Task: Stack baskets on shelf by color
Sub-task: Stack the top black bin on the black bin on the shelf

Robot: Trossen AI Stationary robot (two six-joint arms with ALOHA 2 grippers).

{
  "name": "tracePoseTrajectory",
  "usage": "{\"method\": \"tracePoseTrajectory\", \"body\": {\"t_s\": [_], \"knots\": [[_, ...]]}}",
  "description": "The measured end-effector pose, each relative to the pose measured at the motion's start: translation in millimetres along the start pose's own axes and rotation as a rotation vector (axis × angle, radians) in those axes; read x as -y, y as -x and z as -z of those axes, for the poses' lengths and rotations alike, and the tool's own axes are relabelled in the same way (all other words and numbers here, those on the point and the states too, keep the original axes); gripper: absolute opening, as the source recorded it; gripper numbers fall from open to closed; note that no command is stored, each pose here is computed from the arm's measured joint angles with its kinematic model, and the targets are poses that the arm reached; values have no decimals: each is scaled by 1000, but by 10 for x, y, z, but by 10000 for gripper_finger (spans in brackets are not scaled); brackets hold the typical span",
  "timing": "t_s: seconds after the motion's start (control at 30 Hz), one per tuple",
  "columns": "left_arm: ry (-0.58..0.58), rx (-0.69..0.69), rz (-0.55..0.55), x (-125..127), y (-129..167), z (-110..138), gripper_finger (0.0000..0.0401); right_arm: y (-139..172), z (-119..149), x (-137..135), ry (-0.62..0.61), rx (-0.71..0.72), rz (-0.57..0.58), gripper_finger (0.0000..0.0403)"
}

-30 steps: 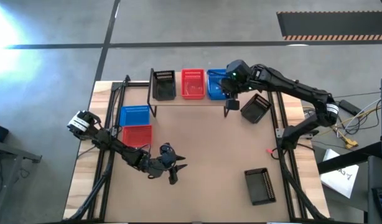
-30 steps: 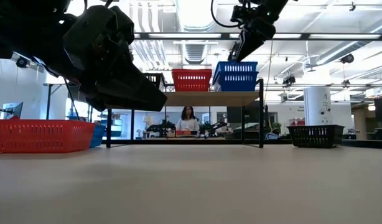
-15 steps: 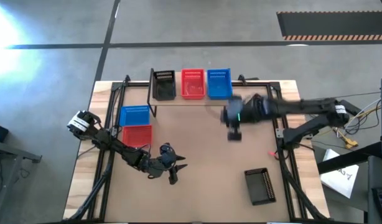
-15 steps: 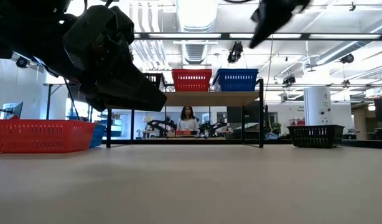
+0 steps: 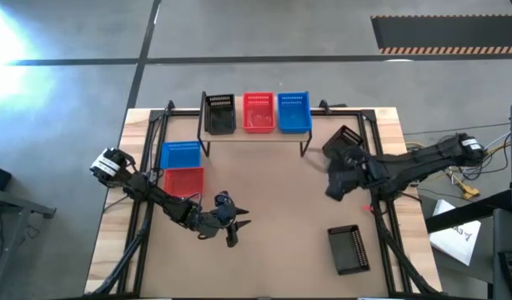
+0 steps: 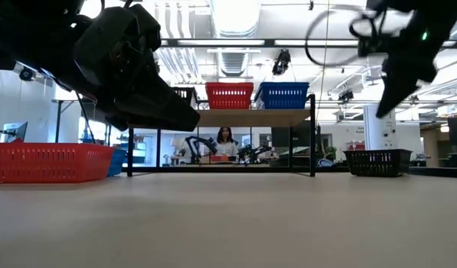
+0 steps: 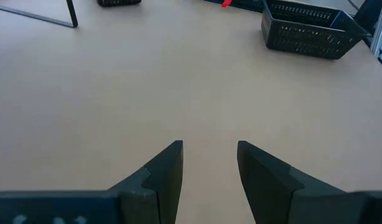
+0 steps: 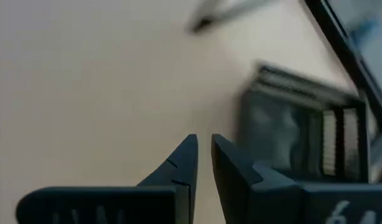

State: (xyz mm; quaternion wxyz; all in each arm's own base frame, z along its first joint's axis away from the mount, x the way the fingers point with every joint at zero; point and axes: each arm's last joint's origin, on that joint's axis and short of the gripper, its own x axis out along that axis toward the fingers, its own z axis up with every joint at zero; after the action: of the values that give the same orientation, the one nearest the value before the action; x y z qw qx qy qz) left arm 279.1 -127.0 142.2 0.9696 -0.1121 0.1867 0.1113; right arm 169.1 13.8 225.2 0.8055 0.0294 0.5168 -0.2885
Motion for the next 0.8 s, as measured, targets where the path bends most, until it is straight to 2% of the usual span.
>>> {"method": "tracePoseTrajectory", "body": {"t_s": [0.13,0.37,0.5,0.67,0.8], "knots": [[7,6,-7,-13,-20,-27,136,-201,73,264,-150,-81,41,66],[12,10,-11,-23,-32,-43,136,-556,-20,539,-310,-122,-31,146],[14,12,-10,-22,-32,-45,136,-723,-40,682,-373,-186,17,174],[16,14,-9,-18,-32,-49,136,-886,-26,734,-351,-274,44,174],[17,14,-9,-18,-32,-49,136,-945,-21,683,-318,-310,26,132]]}}
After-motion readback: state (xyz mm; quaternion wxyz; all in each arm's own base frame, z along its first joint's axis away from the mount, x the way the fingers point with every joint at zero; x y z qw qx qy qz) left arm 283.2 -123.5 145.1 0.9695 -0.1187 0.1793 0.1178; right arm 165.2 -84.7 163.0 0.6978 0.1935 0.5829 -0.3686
